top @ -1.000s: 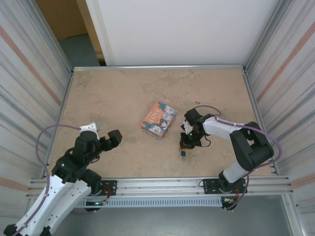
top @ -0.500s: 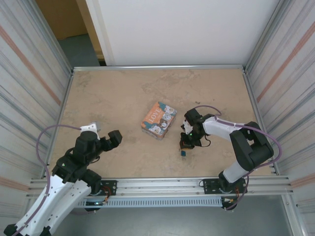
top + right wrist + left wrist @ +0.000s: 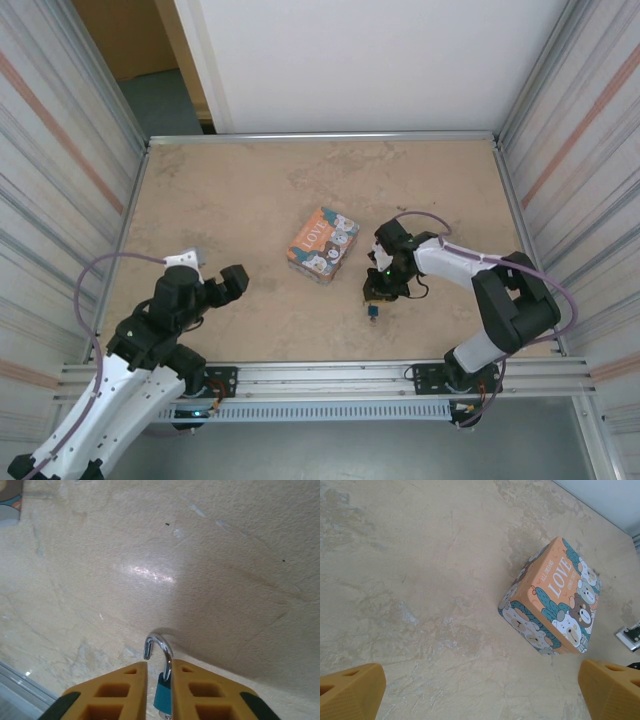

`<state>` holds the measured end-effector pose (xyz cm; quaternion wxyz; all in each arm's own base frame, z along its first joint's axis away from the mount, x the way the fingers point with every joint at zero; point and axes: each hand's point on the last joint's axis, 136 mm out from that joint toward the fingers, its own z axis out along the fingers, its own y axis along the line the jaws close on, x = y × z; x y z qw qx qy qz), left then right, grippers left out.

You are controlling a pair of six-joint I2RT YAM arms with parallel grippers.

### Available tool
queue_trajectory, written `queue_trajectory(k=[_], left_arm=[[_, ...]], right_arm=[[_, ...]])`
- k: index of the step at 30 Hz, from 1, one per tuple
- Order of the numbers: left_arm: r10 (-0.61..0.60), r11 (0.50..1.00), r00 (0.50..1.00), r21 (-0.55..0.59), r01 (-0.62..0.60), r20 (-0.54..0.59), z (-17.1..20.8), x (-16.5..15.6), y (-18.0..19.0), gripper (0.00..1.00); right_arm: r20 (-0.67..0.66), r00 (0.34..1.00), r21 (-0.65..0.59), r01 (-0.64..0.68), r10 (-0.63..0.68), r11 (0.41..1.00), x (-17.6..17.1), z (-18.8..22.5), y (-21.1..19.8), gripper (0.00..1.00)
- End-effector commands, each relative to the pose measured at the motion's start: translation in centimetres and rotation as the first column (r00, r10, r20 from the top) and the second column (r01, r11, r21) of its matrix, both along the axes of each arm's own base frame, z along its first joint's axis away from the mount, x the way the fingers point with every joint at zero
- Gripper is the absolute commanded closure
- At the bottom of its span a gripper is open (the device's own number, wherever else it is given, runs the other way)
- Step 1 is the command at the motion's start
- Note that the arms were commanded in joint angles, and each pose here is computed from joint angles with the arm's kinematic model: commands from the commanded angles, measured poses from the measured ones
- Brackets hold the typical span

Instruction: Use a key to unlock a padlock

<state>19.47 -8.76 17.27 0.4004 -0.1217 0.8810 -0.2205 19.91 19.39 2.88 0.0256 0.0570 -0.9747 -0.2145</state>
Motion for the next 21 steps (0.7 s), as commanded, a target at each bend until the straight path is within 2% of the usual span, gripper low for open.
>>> queue_trajectory(k=[1, 7, 18, 21], left_arm=[[0.012, 1.0, 0.999, 0.012, -0.013, 0.041, 1.3, 0.6, 0.3, 0.01], [0.011, 1.0, 0.999, 0.022, -0.013, 0.05, 1.6, 0.7, 0.4, 0.01], [0.015, 0.999, 0.997, 0.041, -0.018, 0.076, 2.2, 1.0, 0.7, 0.01], [0.017, 0.999, 0.997, 0.041, -0.02, 0.081, 2.3, 1.1, 0.7, 0.01]], right_arm=[[0.063, 0.998, 0.022, 0.007, -0.008, 1.0, 1.1, 2.1, 0.6, 0.76], [0.122, 0.993, 0.021, 0.0, -0.002, 1.0, 1.5, 3.6, 0.3, 0.6], [0.262, 0.965, 0.054, 0.02, -0.034, 0.998, 2.8, 7.1, -0.5, 0.19], [0.306, 0.95, 0.086, 0.03, -0.055, 0.996, 3.4, 8.2, -0.7, 0.14]])
